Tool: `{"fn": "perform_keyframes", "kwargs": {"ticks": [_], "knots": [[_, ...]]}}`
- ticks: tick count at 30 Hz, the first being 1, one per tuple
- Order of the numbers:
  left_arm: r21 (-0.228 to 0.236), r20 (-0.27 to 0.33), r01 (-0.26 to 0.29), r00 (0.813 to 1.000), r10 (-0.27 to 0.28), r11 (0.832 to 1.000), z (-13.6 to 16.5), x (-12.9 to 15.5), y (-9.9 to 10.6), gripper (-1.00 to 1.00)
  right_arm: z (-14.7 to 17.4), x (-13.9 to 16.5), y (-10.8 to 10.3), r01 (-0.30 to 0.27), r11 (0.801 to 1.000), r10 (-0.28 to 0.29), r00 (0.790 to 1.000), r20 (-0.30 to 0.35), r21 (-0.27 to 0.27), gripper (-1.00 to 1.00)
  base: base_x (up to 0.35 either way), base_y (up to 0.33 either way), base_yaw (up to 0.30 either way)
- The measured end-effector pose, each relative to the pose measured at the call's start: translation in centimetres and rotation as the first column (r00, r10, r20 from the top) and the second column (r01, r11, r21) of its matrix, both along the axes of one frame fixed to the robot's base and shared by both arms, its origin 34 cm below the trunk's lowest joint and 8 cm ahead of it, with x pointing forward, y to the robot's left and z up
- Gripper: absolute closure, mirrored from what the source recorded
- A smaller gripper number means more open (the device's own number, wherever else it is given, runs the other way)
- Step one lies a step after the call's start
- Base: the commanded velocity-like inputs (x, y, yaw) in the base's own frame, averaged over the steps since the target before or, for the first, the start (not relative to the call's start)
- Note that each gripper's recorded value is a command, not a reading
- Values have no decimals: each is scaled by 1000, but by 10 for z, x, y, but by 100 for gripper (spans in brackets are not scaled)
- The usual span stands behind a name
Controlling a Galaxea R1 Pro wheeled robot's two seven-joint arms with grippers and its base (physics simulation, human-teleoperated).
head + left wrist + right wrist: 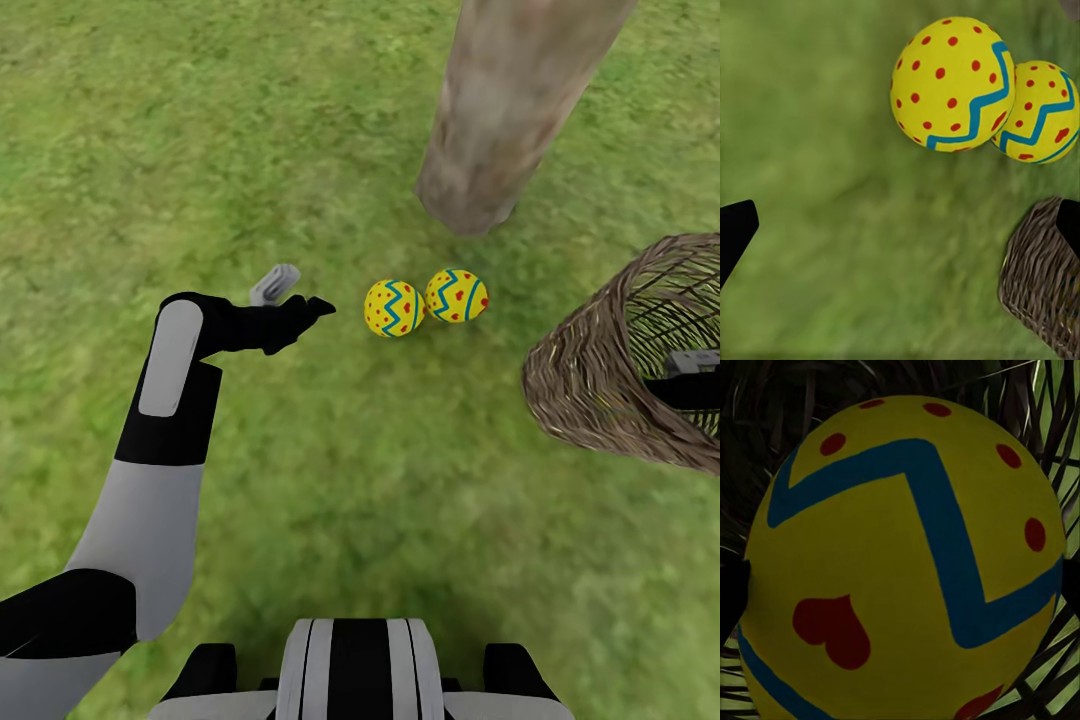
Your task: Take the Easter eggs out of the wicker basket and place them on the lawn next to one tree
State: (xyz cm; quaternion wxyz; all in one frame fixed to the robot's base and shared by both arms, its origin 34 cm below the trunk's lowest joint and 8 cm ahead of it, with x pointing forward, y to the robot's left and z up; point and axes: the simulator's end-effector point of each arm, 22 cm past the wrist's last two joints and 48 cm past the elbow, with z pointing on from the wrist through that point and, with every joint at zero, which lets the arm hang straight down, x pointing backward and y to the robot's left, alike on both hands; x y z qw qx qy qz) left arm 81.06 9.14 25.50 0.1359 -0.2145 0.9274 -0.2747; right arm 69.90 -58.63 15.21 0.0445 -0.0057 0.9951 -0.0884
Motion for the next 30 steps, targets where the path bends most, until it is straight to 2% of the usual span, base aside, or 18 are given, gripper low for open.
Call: {"fn": "perform_keyframes", "kwargs": {"ticks": [6, 7, 22, 30], "knots": [[1, 0, -1, 1000, 1, 1000, 0, 0, 1, -100, 0, 0, 0, -2, 1000, 2, 1000, -1, -1, -100, 0, 0, 0], [1, 0, -1, 1000, 1, 1000, 0, 0, 1, -100, 0, 0, 0, -1, 1000, 1, 1000, -2, -1, 100, 0, 0, 0], [35, 3, -8, 1000, 7, 999, -5, 2, 21, -100, 0, 0, 0, 0, 1000, 0, 1000, -3, -2, 100, 0, 0, 0], [35, 3, -7, 1000, 7, 999, -5, 2, 21, -100, 0, 0, 0, 0, 1000, 0, 1000, -3, -1, 100, 0, 0, 0]]}}
